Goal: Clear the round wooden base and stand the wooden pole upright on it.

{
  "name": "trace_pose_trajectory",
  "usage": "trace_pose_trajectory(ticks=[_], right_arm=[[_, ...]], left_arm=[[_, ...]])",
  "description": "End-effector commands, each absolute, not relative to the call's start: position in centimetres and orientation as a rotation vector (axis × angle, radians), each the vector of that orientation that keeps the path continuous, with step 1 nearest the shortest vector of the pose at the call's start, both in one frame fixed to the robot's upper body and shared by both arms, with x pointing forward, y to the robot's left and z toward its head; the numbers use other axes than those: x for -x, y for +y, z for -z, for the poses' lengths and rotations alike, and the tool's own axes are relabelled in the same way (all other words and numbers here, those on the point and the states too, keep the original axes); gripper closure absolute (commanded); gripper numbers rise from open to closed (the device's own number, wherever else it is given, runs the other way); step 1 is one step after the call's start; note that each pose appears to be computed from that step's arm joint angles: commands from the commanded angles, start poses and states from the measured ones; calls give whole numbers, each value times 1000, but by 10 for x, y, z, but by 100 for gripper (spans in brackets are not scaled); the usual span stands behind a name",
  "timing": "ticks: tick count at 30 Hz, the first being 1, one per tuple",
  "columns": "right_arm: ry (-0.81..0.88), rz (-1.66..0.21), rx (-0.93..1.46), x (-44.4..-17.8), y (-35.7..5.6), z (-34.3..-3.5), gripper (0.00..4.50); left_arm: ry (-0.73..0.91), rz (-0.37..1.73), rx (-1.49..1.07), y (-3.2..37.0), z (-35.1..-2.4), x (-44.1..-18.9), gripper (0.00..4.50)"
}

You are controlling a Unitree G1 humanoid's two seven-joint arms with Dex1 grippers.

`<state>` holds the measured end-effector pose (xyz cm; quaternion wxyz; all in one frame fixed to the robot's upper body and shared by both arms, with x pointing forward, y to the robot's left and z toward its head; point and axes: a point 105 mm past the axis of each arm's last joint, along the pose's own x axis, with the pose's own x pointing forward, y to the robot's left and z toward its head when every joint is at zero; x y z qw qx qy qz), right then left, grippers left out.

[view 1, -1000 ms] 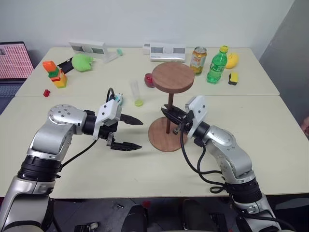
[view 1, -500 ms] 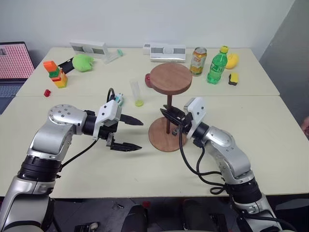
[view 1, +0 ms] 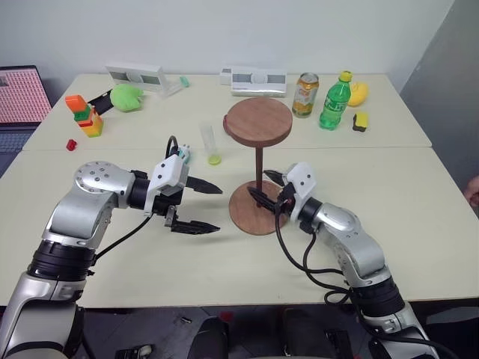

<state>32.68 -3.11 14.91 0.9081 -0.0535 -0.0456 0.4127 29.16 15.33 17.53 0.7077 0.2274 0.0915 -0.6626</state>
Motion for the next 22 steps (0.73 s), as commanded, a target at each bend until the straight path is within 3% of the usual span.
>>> trace_pose_trajectory(ticks=[1,3,13,22], right_arm=[[-172,-857,105,-322,-33,-171,39],[-167,-865,107,-319,-36,-171,3],[-15,-1096,242,-268,-86,-177,3],[102,-1116,352,-256,-133,-185,3]], left_arm=[[170,1482,-525,152,-183,-290,0],[172,1486,-523,152,-182,-290,0],[215,1467,-467,160,-179,-286,0],[201,1385,-407,168,-187,-290,0]])
